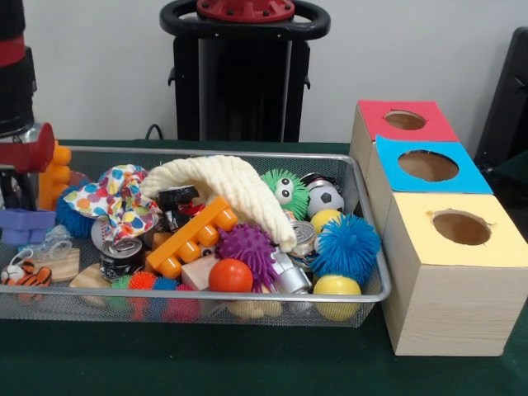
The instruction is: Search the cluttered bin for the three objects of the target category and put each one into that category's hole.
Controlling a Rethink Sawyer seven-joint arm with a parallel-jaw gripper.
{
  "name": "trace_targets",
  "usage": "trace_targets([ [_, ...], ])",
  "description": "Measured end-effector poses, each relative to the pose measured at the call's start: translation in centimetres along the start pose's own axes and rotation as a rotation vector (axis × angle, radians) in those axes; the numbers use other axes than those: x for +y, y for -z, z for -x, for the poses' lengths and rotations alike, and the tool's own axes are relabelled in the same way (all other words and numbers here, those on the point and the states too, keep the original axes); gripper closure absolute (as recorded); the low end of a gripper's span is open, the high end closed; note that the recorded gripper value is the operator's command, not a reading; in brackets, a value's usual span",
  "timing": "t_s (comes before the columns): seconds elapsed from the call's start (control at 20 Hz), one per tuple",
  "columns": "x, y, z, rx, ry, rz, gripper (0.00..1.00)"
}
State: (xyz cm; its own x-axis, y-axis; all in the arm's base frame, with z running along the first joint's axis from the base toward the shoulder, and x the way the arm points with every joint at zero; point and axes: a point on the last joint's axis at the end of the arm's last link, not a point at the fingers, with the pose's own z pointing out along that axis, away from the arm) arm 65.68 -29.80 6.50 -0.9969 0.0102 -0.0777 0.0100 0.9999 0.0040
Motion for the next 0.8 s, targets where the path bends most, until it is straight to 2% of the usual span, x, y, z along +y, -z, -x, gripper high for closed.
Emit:
trace_targets([
  [0.05,-0.1,1.1,0.8,-0.063,-0.019,0.014,1.0],
  [0.2,-0.8,1.9,1.5,-0.135,-0.034,0.011,1.0],
  [0.3,-1.3,2.0,1.6,-0.154,-0.035,-0.002,1.0],
  [0.35,-1.5,1.9,1.5,-0.161,-0.03,-0.013,1.0],
  [0.4,-1.7,1.5,1.3,-0.165,-0.004,-0.047,1.0],
  [0.5,-1.7,0.9,1.0,-0.159,0.021,-0.071,1.0],
  [0.6,-1.3,-0.1,0.5,-0.14,0.068,-0.101,1.0],
  [0.65,-0.8,-1.1,0.2,-0.126,0.099,-0.108,1.0],
  [0.8,-0.2,-2.3,-0.2,-0.119,0.11,-0.088,1.0],
])
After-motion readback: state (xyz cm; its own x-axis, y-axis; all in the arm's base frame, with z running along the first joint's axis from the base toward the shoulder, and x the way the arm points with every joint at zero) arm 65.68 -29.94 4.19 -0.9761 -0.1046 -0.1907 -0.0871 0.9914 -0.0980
